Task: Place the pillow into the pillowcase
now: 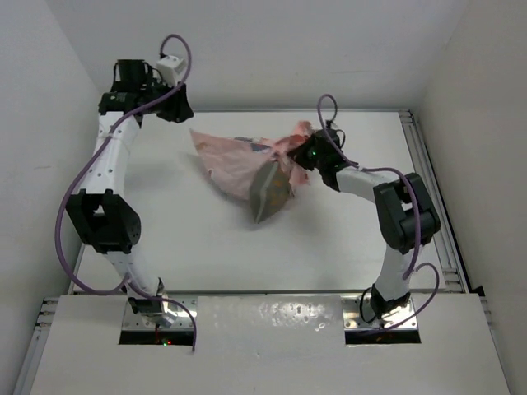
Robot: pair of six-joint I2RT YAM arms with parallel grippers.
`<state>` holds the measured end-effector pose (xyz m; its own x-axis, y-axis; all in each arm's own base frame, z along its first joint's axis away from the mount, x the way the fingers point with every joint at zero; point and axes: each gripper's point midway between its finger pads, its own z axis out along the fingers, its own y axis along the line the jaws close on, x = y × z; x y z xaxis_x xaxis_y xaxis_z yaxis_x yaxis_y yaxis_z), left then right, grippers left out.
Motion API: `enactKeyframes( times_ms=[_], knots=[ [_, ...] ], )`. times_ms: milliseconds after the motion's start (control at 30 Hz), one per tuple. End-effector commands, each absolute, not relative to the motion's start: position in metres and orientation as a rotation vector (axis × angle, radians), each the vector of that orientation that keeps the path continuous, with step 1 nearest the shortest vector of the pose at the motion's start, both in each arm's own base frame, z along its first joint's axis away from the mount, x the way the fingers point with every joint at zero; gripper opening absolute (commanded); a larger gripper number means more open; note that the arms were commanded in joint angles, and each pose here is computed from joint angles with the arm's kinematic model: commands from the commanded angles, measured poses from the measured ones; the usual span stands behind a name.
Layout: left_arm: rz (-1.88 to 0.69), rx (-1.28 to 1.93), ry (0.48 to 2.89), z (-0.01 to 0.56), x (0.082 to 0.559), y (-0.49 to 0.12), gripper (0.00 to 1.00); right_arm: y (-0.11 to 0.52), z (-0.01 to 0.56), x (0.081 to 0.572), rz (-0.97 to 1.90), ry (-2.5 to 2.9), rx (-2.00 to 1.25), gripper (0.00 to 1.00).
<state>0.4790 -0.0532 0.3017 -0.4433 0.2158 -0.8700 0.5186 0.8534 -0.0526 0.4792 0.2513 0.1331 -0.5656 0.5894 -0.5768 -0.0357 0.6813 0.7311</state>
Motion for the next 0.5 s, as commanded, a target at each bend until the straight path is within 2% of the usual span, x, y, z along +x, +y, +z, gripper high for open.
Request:
enactKeyframes(
  times_ms=[0,33,100,167,233,267,333,367,400,467],
  knots=[
    [-0.320,0.690,2.076,0.280,0.474,-0.080,0.18,0.192,0.077,0.481,0.775,2.058,0.842,0.00],
    [-0.346,0.716,2.133,0.261,0.473,-0.089,0.00,0.187,0.065,0.476,0.733,2.108,0.835,0.00],
    [-0.386,0.782,2.200,0.230,0.471,-0.101,0.00,0.170,0.035,0.463,0.619,2.244,0.827,0.00],
    [-0.396,0.825,2.241,0.209,0.469,-0.108,0.00,0.171,0.027,0.455,0.653,2.333,0.813,0.01],
    [-0.408,0.876,2.294,0.180,0.466,-0.123,0.00,0.162,0.020,0.453,0.681,2.366,0.848,0.13],
    [-0.414,0.893,2.309,0.171,0.465,-0.127,0.01,0.162,0.020,0.450,0.720,2.376,0.855,0.29],
    [-0.454,0.931,2.336,0.152,0.461,-0.143,0.20,0.147,0.021,0.448,0.739,2.367,0.898,0.41],
    [-0.477,0.938,2.356,0.142,0.459,-0.148,0.29,0.139,0.020,0.446,0.744,2.375,0.913,0.52],
    [-0.501,0.963,2.352,0.139,0.456,-0.159,0.45,0.133,0.021,0.444,0.724,2.383,0.881,0.56],
    [-0.542,1.000,2.337,0.134,0.452,-0.172,0.56,0.119,0.027,0.441,0.681,2.407,0.855,0.61]
  ],
)
